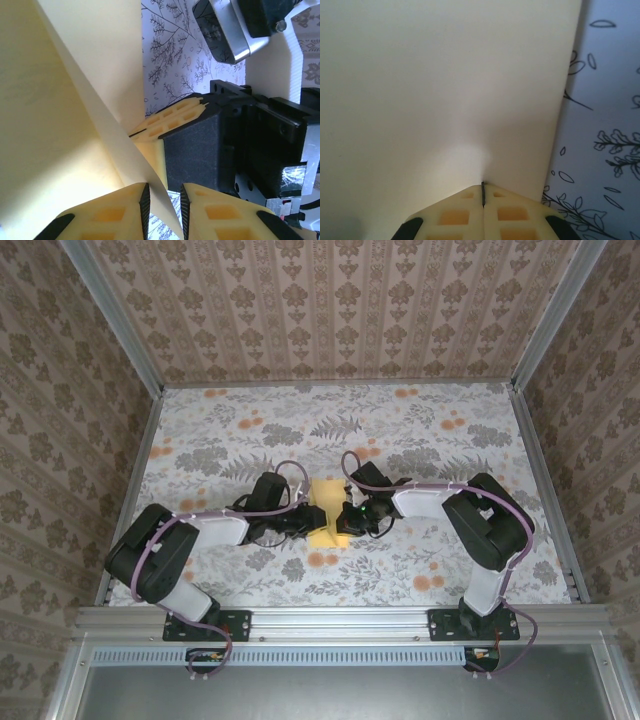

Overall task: Fold a paper plane with a square sheet of paper (pick it up from the middle)
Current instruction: Fold the triangle a second time at the center of the table.

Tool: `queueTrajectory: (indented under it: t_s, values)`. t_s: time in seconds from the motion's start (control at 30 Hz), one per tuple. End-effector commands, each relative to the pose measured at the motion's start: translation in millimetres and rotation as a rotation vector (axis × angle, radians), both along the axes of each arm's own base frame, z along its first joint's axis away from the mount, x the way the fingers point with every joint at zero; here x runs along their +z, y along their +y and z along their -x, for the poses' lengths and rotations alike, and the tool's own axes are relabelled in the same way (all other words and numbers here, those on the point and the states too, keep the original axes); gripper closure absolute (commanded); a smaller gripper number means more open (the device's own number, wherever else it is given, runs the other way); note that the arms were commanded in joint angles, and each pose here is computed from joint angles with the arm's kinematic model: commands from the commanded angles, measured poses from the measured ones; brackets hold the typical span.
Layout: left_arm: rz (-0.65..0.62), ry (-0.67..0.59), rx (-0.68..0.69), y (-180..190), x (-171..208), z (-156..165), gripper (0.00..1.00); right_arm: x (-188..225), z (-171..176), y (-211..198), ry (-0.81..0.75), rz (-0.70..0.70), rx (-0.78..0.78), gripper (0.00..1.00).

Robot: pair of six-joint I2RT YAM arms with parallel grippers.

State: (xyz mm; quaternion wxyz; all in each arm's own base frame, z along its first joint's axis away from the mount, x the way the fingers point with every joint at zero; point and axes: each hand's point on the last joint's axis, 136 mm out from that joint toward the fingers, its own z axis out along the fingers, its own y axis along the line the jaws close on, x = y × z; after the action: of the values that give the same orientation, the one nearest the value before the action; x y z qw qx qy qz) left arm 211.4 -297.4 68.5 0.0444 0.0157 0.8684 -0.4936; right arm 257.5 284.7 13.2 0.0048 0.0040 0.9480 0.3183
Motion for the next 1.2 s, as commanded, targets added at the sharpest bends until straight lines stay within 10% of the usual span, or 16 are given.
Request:
queueTrajectory:
  t_s: [0.0, 0.53, 1.17]
  values:
    - [0.035, -0.005, -0.013, -8, 6, -2, 0.72, -19, 10, -17, 0.045, 0.106, -0.010, 0.93]
    - [0.039, 0.010, 0.035, -15, 1, -16, 0.51, 33, -6, -14, -0.077, 0.022, -0.044, 0.88]
    - [-0.004, 0.036, 0.062, -8, -13, -17, 0.70, 51, -10, -4, -0.156, -0.154, -0.056, 0.68]
